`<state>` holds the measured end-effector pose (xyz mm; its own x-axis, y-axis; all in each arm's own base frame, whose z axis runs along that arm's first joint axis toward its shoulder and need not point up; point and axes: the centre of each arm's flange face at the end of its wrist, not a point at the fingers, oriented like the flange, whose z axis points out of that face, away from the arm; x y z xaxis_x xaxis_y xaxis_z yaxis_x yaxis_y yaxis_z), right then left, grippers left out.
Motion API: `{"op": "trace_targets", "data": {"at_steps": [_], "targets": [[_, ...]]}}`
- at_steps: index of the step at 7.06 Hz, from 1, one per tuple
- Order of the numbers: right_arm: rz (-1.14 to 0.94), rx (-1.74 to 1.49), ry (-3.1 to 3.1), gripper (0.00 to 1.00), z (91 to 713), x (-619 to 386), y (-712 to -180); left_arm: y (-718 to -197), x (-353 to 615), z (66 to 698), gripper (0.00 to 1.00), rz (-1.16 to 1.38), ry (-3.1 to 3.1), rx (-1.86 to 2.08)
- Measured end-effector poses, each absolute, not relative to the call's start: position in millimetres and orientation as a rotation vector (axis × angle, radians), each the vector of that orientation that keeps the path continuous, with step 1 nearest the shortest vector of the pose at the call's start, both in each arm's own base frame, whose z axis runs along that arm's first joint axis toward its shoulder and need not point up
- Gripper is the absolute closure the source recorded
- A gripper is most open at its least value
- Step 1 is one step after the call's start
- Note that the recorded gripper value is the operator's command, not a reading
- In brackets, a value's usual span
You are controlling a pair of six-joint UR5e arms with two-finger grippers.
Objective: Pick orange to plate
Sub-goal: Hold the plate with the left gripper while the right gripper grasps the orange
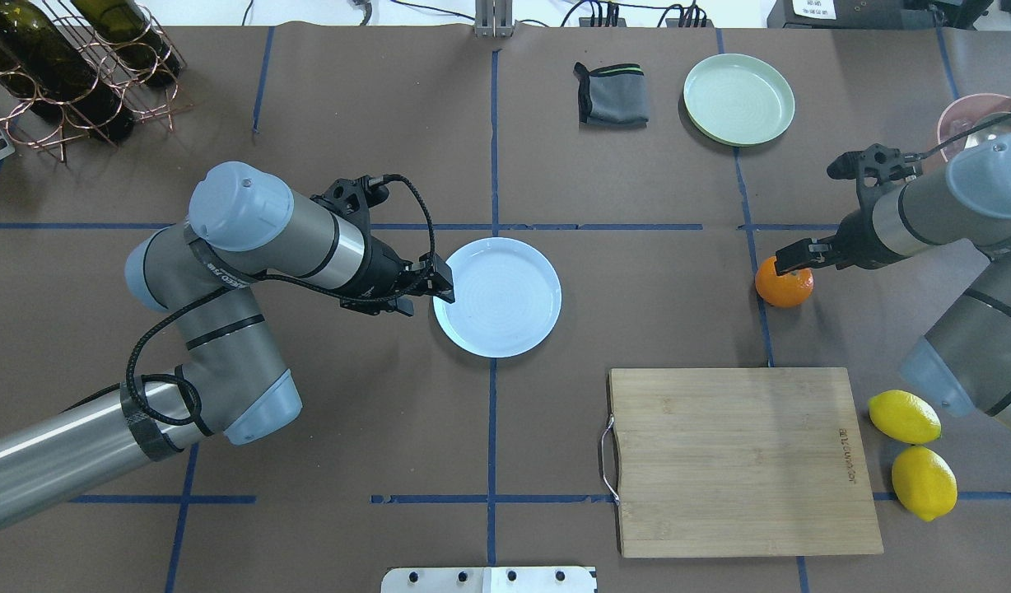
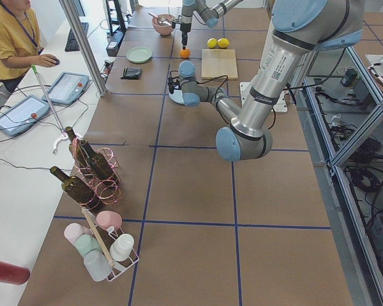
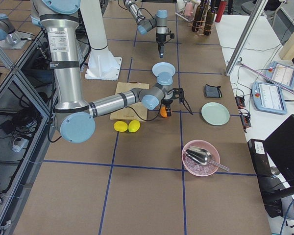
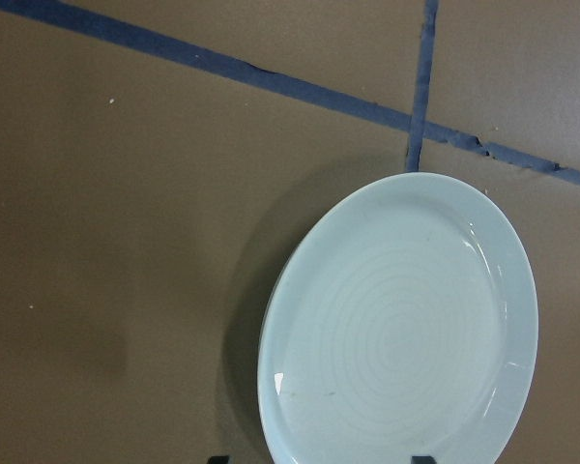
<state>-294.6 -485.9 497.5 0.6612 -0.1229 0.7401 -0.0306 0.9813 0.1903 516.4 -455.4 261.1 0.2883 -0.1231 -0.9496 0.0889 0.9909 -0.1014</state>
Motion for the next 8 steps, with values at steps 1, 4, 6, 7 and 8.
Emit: {"op": "trace_targets", "data": {"at_steps": [1,4,6,7,8], "targets": [[-0.055,0.192,-0.846,0.0,498.8,-298.0,-485.7,-455.3,516.5,260.9,0.3,-0.141,1.271,-0.031],[-0.061,0.208,-0.862,0.0,485.8,-302.4,-488.8,-454.8,516.9,261.6,0.3,-0.141,1.269,-0.032],[-0.064,0.199,-0.854,0.0,491.5,-306.2,-487.1,-454.9,516.8,261.7,0.3,-0.142,1.269,-0.032],[-0.07,0.196,-0.852,0.0,492.4,-310.4,-485.5,-454.8,516.9,261.7,0.29,-0.142,1.269,-0.031],[-0.077,0.198,-0.849,0.0,492.0,-315.9,-483.7,-454.6,516.6,261.5,0.29,-0.142,1.27,-0.031]]}}
